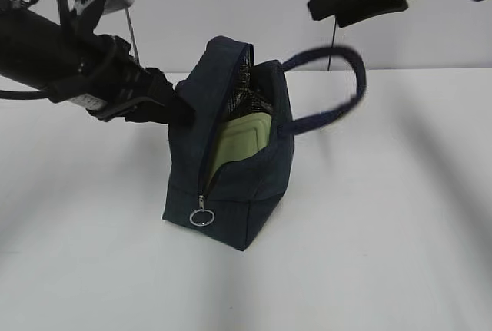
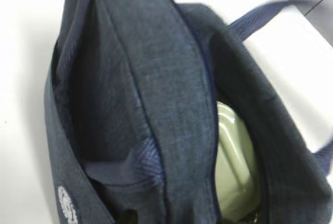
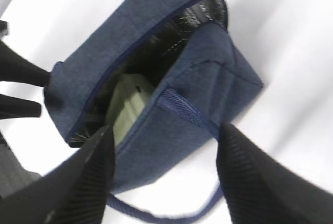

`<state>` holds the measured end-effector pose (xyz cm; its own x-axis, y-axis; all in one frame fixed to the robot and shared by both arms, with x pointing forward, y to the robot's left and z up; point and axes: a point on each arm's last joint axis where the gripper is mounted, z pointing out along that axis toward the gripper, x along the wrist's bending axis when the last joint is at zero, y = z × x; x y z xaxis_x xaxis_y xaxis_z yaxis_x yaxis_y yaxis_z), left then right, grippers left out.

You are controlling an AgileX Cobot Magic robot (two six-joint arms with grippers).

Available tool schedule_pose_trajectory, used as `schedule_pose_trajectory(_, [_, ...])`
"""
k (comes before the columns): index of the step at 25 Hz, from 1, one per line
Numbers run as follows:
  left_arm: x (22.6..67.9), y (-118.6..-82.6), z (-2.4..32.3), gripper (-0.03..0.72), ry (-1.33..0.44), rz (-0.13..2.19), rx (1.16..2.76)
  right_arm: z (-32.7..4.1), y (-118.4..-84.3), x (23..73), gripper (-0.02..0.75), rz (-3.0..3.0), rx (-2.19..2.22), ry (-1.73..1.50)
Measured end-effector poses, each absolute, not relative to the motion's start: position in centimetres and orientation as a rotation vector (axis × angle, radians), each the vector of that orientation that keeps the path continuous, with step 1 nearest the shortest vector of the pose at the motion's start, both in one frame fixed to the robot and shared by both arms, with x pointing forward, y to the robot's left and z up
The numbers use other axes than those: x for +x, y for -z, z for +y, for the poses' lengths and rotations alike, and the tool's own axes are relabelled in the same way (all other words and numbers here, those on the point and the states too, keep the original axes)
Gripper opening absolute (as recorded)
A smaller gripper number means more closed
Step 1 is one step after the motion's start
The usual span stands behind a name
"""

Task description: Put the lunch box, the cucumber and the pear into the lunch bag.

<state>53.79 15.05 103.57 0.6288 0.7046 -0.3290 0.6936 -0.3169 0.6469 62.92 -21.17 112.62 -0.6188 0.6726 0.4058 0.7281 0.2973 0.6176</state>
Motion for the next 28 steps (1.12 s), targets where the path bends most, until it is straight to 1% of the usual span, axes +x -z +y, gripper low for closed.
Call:
schedule_pose_trajectory(3, [53.2, -104.7, 15.4, 0.289, -0.072, 1.06, 2.075, -22.6, -113.5, 62.3, 0.479, -2.556, -1.417, 1.168])
schedule_pose_trajectory(8, [52.7, -105.7, 16.1, 0.289, -0.131, 1.063, 2.102, -22.9, -115.0, 60.7, 0.475, -2.599, -1.457, 1.168])
schedule_pose_trajectory(10, [52.4, -106.0, 16.3, 0.289, -0.155, 1.061, 2.108, -22.6, -115.3, 59.7, 0.45, -2.609, -1.481, 1.231])
schedule_pose_trajectory(13, [52.3, -106.4, 16.7, 0.289, -0.197, 1.076, 2.118, -21.7, -114.9, 56.9, 0.383, -2.66, -1.489, 1.387])
schedule_pose_trajectory(16, [52.4, -106.5, 17.1, 0.289, -0.244, 1.098, 2.132, -20.4, -112.5, 52.9, 0.33, -2.695, -1.429, 1.528])
schedule_pose_trajectory(17, [52.4, -106.4, 17.2, 0.289, -0.255, 1.108, 2.141, -19.9, -112.0, 51.8, 0.321, -2.698, -1.399, 1.598])
schedule_pose_trajectory(20, [52.6, -106.2, 17.5, 0.289, -0.298, 1.138, 2.145, -18.5, -108.8, 48.8, 0.31, -2.655, -1.307, 1.695])
schedule_pose_trajectory(23, [52.0, -105.3, 18.0, 0.288, -0.348, 1.158, 2.134, -17.2, -105.4, 46.8, 0.307, -2.596, -1.251, 1.746])
schedule_pose_trajectory(28, [50.1, -103.4, 19.4, 0.239, -0.45, 1.19, 2.09, -15.7, -102.8, 45.5, 0.301, -2.687, -1.095, 1.803])
